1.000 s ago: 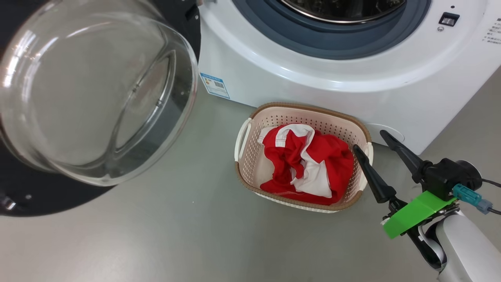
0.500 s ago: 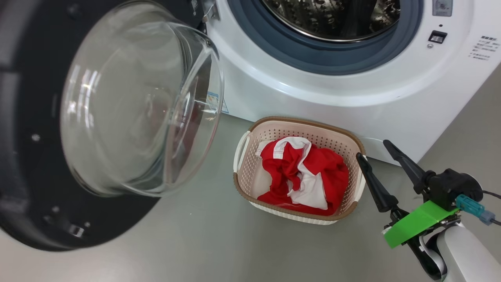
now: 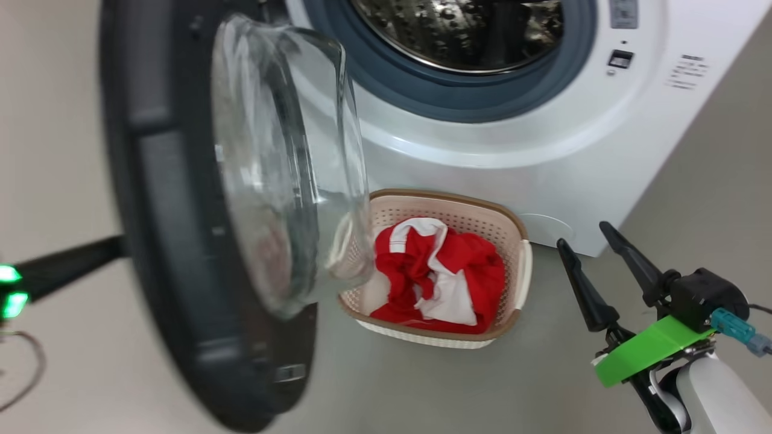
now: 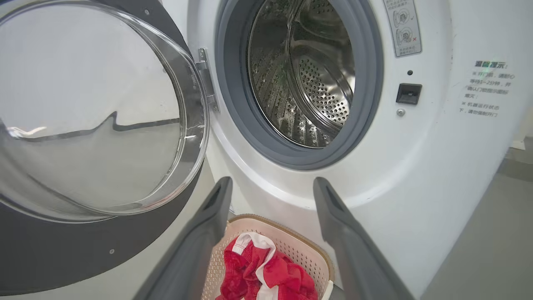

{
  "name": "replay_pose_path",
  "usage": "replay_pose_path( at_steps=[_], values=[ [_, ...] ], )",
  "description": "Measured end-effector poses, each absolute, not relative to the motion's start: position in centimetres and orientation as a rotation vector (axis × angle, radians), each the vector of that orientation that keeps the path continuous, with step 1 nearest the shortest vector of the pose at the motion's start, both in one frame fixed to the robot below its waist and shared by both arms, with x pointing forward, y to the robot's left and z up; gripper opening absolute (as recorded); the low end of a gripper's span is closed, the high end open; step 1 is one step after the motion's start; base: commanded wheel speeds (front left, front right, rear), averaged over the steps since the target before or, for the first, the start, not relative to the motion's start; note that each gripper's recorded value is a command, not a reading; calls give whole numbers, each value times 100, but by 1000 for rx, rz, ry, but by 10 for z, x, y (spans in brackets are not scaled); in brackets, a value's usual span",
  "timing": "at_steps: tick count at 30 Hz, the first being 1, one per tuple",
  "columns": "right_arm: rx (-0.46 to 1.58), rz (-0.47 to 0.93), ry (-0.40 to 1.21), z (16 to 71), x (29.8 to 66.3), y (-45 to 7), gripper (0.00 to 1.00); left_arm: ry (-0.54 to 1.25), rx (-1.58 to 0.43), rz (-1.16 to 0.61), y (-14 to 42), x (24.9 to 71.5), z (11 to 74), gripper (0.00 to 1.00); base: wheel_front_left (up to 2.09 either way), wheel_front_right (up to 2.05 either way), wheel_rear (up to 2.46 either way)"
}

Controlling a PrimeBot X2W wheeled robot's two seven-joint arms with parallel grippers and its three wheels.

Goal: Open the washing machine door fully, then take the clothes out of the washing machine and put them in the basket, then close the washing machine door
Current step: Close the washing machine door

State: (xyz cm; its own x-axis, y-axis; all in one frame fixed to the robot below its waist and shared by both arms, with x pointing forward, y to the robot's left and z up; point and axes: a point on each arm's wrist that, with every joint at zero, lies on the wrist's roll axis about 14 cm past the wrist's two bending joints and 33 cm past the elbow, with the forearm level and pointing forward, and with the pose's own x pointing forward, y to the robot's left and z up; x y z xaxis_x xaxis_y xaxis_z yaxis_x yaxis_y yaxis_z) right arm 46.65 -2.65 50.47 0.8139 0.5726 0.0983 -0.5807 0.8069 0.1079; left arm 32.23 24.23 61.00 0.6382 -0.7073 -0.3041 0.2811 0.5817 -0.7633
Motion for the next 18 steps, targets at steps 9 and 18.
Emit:
replay_pose_path(
  at_steps=[9,18],
  values=[
    [141,522,-61,503,463,-58,100,627,-683,-877,164,354,625,0,0,0,0],
    [159,407,-64,501,463,-95,100,615,-657,-1027,100,400,636,0,0,0,0]
  ],
)
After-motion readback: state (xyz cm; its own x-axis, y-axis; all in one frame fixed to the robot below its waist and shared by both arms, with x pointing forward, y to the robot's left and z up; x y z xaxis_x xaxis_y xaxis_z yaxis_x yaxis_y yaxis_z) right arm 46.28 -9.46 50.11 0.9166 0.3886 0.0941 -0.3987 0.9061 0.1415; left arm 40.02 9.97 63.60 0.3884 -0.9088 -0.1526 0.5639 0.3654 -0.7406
